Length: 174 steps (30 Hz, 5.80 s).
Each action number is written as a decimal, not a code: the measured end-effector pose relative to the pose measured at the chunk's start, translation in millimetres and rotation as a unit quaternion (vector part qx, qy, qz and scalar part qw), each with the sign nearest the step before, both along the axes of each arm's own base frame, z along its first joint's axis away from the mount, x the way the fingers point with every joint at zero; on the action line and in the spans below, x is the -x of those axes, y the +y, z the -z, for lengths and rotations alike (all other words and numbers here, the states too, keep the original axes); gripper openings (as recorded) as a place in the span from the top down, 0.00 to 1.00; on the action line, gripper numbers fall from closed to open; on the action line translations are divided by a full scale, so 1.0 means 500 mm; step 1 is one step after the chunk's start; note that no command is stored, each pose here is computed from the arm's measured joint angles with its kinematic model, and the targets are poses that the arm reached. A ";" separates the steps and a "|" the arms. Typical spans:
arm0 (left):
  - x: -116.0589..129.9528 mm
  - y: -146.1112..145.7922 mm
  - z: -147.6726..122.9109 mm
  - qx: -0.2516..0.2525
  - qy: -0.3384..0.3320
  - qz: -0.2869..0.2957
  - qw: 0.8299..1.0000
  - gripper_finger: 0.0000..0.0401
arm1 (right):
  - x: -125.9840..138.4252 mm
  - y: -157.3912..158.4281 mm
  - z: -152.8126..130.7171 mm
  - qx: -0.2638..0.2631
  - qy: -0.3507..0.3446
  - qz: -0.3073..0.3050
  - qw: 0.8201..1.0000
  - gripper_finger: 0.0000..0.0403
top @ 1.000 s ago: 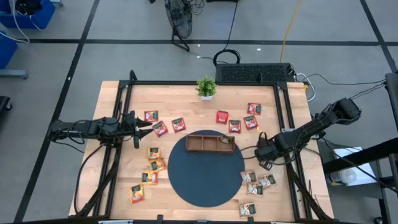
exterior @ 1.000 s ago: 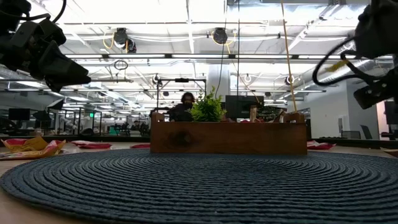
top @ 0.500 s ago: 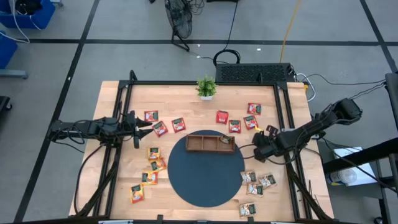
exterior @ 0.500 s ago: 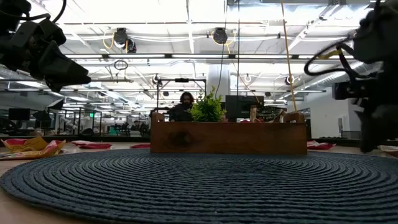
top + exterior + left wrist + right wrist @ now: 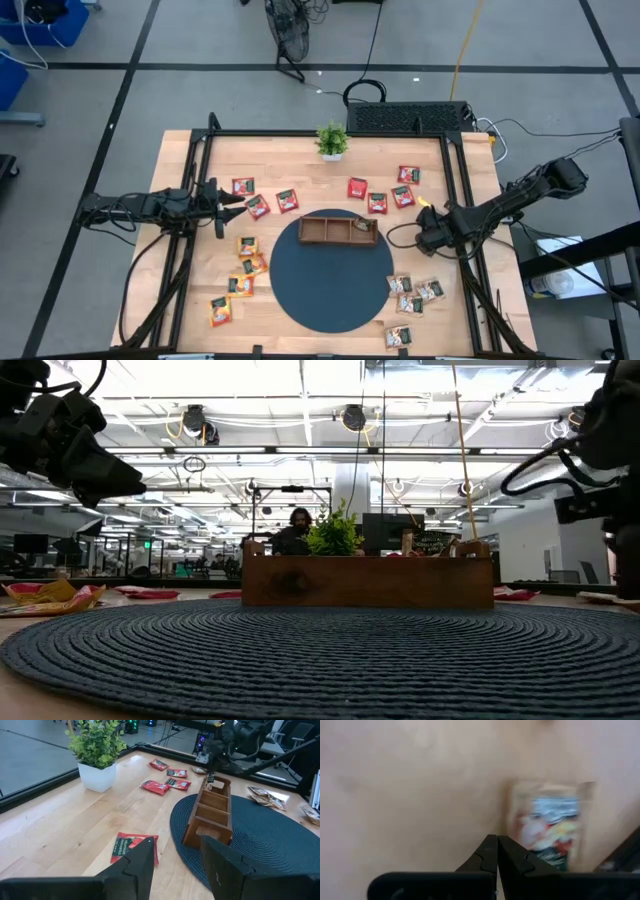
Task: Pick & Place Tea
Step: Put the brown tea bag into the right slot of the wooden organizer
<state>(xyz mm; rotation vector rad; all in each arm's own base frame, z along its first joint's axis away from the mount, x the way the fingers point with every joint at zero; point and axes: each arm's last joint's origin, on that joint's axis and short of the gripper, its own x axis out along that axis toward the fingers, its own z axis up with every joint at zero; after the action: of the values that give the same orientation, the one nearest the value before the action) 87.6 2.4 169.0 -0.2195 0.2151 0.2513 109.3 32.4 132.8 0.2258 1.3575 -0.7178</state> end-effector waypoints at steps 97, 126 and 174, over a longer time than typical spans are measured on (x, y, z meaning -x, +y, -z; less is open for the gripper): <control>0.000 0.000 0.000 0.000 0.000 0.000 1.000 0.60 | -0.127 0.006 -0.126 -0.110 -0.093 -0.040 0.989 0.42; 0.000 0.000 0.000 0.000 0.000 0.000 1.000 0.60 | -0.031 -0.035 0.059 -0.144 -0.054 0.090 0.984 0.58; 0.000 0.000 0.000 0.000 0.000 0.000 1.000 0.60 | -0.224 0.055 -0.005 0.074 -0.445 -0.253 0.856 0.97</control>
<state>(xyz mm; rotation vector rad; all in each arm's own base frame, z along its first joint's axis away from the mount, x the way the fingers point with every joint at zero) 87.6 2.4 168.9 -0.2193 0.2156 0.2517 221.4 59.8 135.2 0.0479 0.4213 -0.1954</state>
